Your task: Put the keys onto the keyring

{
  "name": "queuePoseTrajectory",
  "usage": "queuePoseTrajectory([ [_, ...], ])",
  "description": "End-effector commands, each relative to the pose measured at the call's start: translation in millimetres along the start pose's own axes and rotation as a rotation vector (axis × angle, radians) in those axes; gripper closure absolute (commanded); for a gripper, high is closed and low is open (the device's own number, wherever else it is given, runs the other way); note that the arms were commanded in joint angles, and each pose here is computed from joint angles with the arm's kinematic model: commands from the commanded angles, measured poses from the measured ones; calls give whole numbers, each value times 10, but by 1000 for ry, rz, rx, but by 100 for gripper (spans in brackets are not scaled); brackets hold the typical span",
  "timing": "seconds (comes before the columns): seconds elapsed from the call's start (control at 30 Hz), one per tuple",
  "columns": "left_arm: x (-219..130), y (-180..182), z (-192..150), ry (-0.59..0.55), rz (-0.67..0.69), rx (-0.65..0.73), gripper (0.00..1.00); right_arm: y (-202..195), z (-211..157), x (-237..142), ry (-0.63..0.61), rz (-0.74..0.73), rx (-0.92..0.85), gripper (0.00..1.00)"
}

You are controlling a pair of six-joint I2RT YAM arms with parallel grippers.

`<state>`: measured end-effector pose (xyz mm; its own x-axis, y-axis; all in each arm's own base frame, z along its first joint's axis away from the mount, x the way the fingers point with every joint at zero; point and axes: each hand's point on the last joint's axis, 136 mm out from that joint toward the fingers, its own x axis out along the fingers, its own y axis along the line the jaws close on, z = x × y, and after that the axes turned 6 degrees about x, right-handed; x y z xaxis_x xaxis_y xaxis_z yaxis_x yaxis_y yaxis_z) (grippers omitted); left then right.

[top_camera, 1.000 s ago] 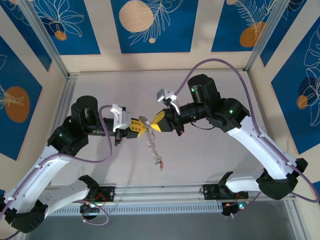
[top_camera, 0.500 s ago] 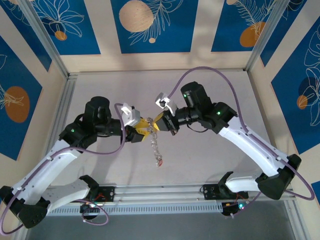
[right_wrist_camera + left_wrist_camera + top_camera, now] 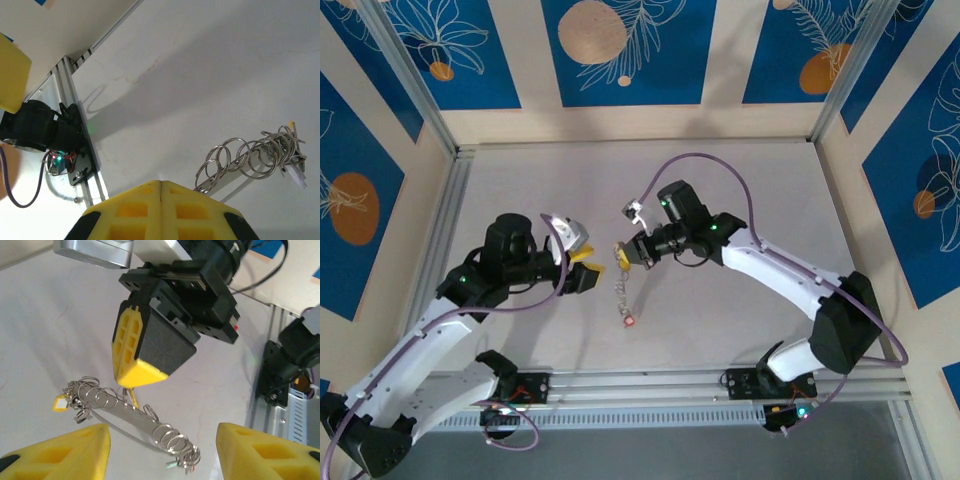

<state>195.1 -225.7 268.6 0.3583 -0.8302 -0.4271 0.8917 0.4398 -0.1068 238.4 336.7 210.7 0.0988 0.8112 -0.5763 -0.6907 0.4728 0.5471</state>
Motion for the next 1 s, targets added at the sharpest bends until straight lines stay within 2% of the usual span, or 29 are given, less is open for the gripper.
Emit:
queuePoseTrajectory([
  [0.0, 58, 155, 1, -31, 47, -71, 41, 9, 149, 75, -58, -13, 6, 100],
  [0.2, 145, 264, -29, -26, 78, -88, 39, -665, -330, 120, -1, -185, 203, 100],
  [0.37, 246, 285, -4, -32, 51, -121, 36, -1040, -568, 66, -10, -231, 351, 100],
  [0.5, 305, 318, 33, -43, 44, -142, 31, -1160, -618, 82, -17, -247, 367, 87],
  [0.7, 366, 511, -44, 4, 128, -190, 18, -1302, -555, -150, -59, -376, 331, 64],
  [0.77, 359, 647, -83, 21, 184, -231, 3, -1359, -502, -366, -100, -469, 302, 53],
  [0.8, 346, 742, -109, 30, 223, -256, 0, -1371, -460, -490, -132, -512, 283, 44],
  [0.87, 310, 979, -211, 51, 317, -303, 0, -1385, -348, -837, -243, -617, 234, 0],
  [0.97, 226, 1397, -473, 98, 517, -343, 0, -1446, -264, -1283, -407, -711, 190, 1],
])
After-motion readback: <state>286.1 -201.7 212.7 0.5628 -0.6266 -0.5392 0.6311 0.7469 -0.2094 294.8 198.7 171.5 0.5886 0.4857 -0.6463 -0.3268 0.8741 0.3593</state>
